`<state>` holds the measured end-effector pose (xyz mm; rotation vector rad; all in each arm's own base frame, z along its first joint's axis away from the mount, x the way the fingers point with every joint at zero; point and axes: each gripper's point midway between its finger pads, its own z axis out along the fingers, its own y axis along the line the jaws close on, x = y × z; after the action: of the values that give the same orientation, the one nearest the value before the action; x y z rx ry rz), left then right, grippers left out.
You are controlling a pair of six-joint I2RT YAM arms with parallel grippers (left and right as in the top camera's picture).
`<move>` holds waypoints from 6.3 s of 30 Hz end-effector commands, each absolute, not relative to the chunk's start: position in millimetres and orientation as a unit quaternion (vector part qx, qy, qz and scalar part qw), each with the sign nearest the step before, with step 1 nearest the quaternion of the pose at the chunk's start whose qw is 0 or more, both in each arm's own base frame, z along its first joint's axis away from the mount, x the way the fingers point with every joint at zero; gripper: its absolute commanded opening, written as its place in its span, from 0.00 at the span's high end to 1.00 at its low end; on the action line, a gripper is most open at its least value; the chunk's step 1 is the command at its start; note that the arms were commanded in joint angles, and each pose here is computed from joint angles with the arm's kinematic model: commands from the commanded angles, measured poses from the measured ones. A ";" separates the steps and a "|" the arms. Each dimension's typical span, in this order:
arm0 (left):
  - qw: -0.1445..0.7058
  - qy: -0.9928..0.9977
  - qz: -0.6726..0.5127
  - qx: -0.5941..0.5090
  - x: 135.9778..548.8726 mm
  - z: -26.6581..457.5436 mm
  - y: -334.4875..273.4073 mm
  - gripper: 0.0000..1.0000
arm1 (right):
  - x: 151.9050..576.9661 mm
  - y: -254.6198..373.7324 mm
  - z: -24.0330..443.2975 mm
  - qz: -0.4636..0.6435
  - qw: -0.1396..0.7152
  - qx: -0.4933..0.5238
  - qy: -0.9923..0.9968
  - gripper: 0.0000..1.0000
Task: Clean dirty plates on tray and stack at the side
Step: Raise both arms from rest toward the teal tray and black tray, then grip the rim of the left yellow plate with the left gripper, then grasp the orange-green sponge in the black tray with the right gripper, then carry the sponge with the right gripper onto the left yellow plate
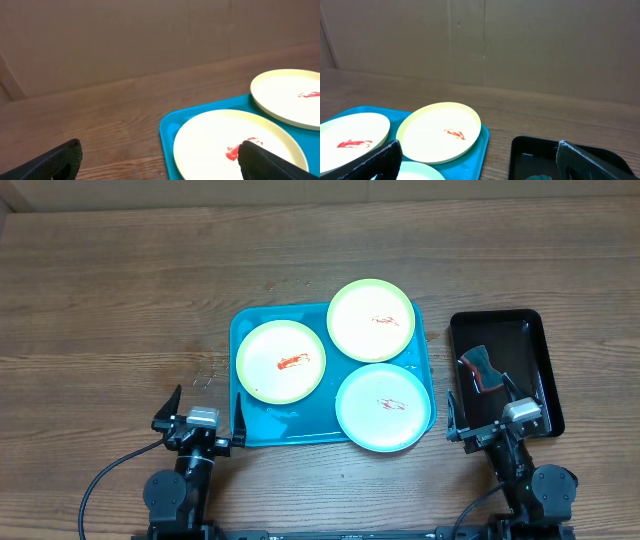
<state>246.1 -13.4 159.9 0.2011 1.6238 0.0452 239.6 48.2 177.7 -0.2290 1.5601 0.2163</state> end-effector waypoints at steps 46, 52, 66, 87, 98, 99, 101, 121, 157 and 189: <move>0.182 0.964 -0.194 0.016 346.9 197.8 -54.3 0.00 | 332.1 59.9 240.0 0.178 0.274 -0.011 0.945 0.00; 0.125 0.986 -0.100 -0.049 357.3 150.4 -29.5 0.13 | 336.4 59.2 221.8 0.176 0.244 -0.005 0.954 0.00; 0.031 0.996 -0.007 -0.083 372.8 53.8 -25.4 0.40 | 337.5 53.7 215.3 0.160 0.236 0.001 0.958 0.04; -0.013 0.999 -0.019 -0.026 369.5 7.6 -44.2 0.74 | 337.0 53.7 215.0 0.160 0.235 0.001 0.959 0.04; -0.023 0.999 -0.006 -0.027 355.7 -10.6 -39.1 0.96 | 339.7 29.8 208.6 0.103 0.234 0.070 0.964 0.18; -0.023 0.999 -0.006 -0.027 355.7 -10.6 -39.0 0.96 | 340.4 24.6 208.0 0.092 0.235 0.088 0.964 0.19; -0.024 0.999 -0.006 -0.027 355.6 -10.6 -39.0 0.96 | 342.0 10.6 207.5 0.066 0.240 0.125 0.960 0.21; -0.010 1.000 -0.008 -0.027 362.2 -10.8 -39.2 0.96 | 344.6 -23.6 64.5 0.006 0.024 -0.021 0.999 0.60; -0.011 0.999 -0.008 -0.029 361.9 -10.8 -39.1 0.96 | 379.8 -22.3 136.4 0.020 0.044 0.090 0.995 0.96; -0.024 0.999 -0.022 -0.028 355.9 -10.4 -43.3 0.96 | 403.4 242.7 198.6 0.238 0.135 -0.026 0.961 0.96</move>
<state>371.1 -45.7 6.9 -0.0890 3.1236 -0.0917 412.8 198.4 191.9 -0.0371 2.8042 0.6057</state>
